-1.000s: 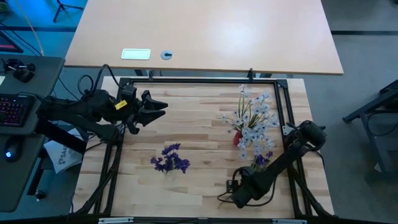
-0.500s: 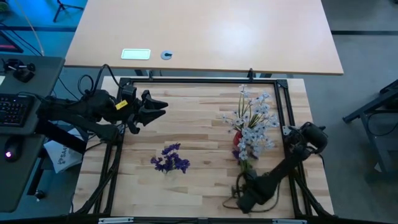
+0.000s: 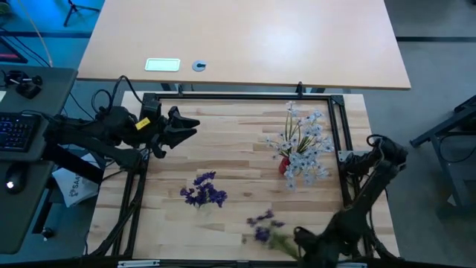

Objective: Sort flowers into vase by color
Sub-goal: Put the violet flowers into the transparent vase

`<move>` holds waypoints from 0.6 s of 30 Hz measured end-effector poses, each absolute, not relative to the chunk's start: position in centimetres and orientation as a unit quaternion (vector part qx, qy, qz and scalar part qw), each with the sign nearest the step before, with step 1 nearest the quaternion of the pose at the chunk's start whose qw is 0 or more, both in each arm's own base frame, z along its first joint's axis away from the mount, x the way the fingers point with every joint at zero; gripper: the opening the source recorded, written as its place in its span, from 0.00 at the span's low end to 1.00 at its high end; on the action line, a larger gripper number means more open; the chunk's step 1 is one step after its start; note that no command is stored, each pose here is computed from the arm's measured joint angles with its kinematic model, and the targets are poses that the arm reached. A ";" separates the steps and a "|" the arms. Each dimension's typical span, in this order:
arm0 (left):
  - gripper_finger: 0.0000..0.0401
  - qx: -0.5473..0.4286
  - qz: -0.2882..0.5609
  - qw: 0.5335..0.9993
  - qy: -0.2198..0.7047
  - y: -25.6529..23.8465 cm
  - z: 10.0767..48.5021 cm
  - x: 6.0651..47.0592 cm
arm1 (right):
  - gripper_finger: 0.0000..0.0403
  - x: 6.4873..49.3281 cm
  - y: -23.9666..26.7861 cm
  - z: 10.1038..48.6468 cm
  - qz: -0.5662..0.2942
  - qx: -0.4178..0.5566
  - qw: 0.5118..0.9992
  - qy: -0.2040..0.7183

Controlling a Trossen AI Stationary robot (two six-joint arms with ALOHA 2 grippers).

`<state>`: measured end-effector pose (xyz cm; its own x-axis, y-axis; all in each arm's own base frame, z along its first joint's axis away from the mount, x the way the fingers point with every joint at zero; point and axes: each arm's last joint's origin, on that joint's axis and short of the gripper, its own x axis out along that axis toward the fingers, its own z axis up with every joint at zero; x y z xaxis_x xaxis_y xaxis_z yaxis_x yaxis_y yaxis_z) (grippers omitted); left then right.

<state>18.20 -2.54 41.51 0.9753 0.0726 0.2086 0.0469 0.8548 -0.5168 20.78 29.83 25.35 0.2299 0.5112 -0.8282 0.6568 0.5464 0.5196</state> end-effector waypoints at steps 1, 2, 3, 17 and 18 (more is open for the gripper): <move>0.45 -0.270 0.005 0.956 -0.118 -2.5 41.6 18.2 | 0.00 21.3 29.8 25.4 -0.032 0.465 0.639 0.612; 0.45 -0.271 0.002 0.954 -0.126 -2.5 41.8 18.1 | 0.00 22.0 29.7 25.6 -0.006 0.459 0.653 0.602; 0.45 -0.272 -0.003 0.953 -0.135 -2.5 42.0 18.1 | 0.00 22.6 29.6 25.7 0.021 0.449 0.670 0.591; 0.45 -0.273 -0.107 0.916 -0.275 -2.5 45.2 15.6 | 0.00 31.1 26.2 31.5 0.332 0.232 0.895 0.185; 0.45 -0.272 -0.107 0.915 -0.278 -2.5 45.3 15.3 | 0.00 31.6 25.6 31.6 0.331 0.211 0.904 0.169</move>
